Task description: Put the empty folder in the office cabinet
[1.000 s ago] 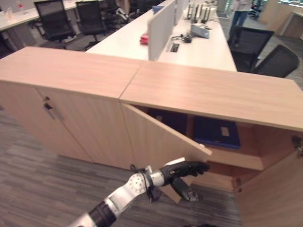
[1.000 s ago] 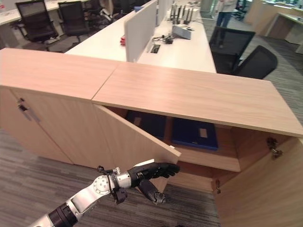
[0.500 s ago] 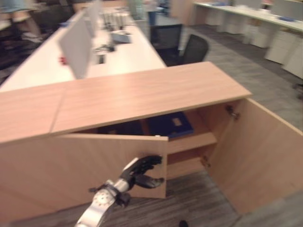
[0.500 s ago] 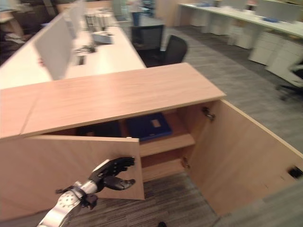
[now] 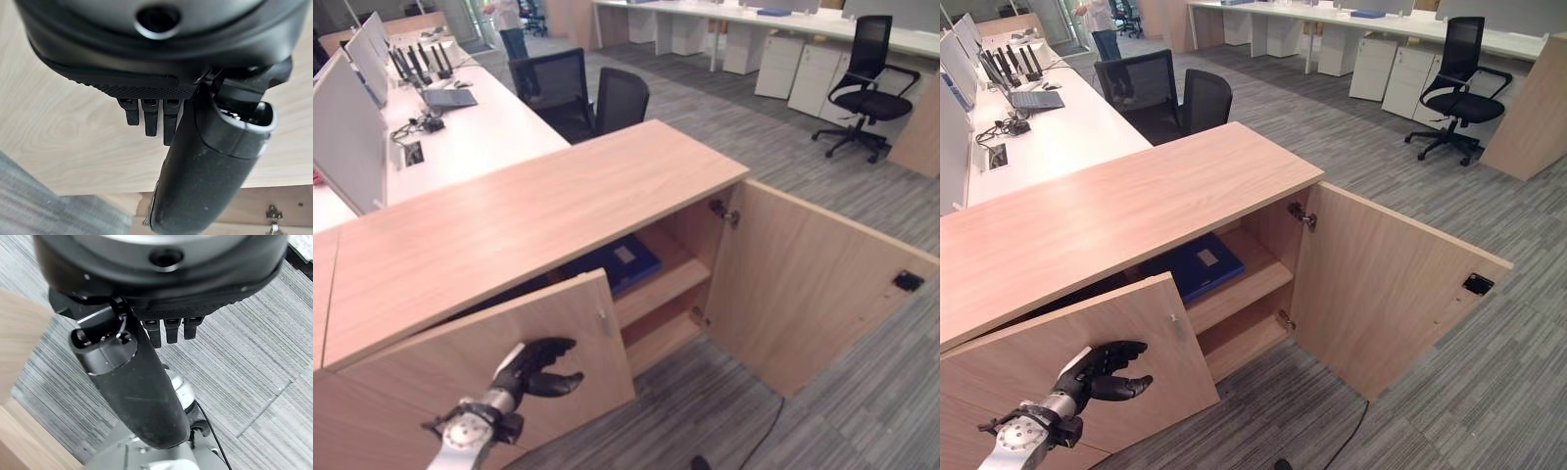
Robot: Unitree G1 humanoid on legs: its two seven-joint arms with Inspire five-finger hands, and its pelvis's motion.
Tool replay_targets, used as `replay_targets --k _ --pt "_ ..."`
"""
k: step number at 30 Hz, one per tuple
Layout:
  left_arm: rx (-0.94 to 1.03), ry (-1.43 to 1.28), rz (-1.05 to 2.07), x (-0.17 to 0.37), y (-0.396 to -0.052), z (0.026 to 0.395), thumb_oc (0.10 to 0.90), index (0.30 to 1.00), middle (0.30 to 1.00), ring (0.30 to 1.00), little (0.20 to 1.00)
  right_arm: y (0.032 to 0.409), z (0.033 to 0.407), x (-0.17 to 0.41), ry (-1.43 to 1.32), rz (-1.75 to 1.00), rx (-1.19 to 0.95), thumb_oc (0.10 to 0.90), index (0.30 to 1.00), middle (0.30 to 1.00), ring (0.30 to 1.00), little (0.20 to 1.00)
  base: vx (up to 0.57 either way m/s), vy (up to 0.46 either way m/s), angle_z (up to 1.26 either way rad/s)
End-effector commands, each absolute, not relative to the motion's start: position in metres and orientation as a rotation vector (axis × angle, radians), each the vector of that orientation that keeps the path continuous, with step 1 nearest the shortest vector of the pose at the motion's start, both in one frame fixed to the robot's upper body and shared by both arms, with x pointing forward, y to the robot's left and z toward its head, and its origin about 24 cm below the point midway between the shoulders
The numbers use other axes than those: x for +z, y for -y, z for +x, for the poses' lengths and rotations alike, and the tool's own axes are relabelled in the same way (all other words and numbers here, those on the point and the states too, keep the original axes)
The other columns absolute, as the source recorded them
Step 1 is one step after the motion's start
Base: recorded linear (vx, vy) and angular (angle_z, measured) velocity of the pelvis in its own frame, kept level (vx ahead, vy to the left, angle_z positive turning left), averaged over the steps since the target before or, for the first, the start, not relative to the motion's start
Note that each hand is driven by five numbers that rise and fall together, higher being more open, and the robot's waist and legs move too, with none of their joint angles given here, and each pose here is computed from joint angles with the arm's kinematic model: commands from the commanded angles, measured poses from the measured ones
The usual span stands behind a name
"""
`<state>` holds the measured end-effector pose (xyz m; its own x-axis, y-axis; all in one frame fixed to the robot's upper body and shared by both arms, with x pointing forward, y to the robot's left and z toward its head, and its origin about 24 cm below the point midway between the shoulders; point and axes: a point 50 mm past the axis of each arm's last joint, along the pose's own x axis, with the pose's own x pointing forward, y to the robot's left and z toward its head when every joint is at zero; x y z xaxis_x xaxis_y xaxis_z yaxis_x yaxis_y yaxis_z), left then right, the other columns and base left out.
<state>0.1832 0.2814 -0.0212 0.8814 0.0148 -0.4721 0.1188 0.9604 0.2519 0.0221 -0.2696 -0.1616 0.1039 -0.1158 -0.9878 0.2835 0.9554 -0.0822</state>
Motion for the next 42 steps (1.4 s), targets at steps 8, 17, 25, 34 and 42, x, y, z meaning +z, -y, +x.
replay_targets --k 8,17,25,34,42 --pt "0.153 -0.241 0.429 0.037 -0.322 0.216 0.800 0.900 0.900 0.900 0.900 0.316 0.092 -0.132 -1.081 0.195 -0.514 0.800 0.900 0.900 0.900 0.900 -0.04 0.053 -0.28" --pt "0.278 -0.343 0.415 0.011 -0.334 0.186 0.800 0.900 0.900 0.900 0.900 0.342 0.199 -0.011 -0.426 -0.204 -0.392 0.800 0.900 0.900 0.900 0.900 -0.03 0.033 -0.35" --pt "0.256 -0.332 0.426 0.012 -0.331 0.195 0.800 0.900 0.900 0.900 0.900 0.367 0.207 0.006 -0.355 -0.239 -0.503 0.800 0.900 0.900 0.900 0.900 0.02 -0.004 -0.09" --pt "0.188 -0.381 0.363 -0.006 -0.316 0.188 0.800 0.900 0.900 0.900 0.900 0.384 0.226 0.049 -0.231 -0.311 -0.499 0.800 0.900 0.900 0.900 0.900 0.01 -0.016 0.07" --pt "0.119 -0.423 0.295 -0.022 -0.298 0.183 0.800 0.900 0.900 0.900 0.900 0.399 0.244 0.084 -0.153 -0.366 -0.524 0.800 0.900 0.900 0.900 0.900 0.01 -0.023 0.10"
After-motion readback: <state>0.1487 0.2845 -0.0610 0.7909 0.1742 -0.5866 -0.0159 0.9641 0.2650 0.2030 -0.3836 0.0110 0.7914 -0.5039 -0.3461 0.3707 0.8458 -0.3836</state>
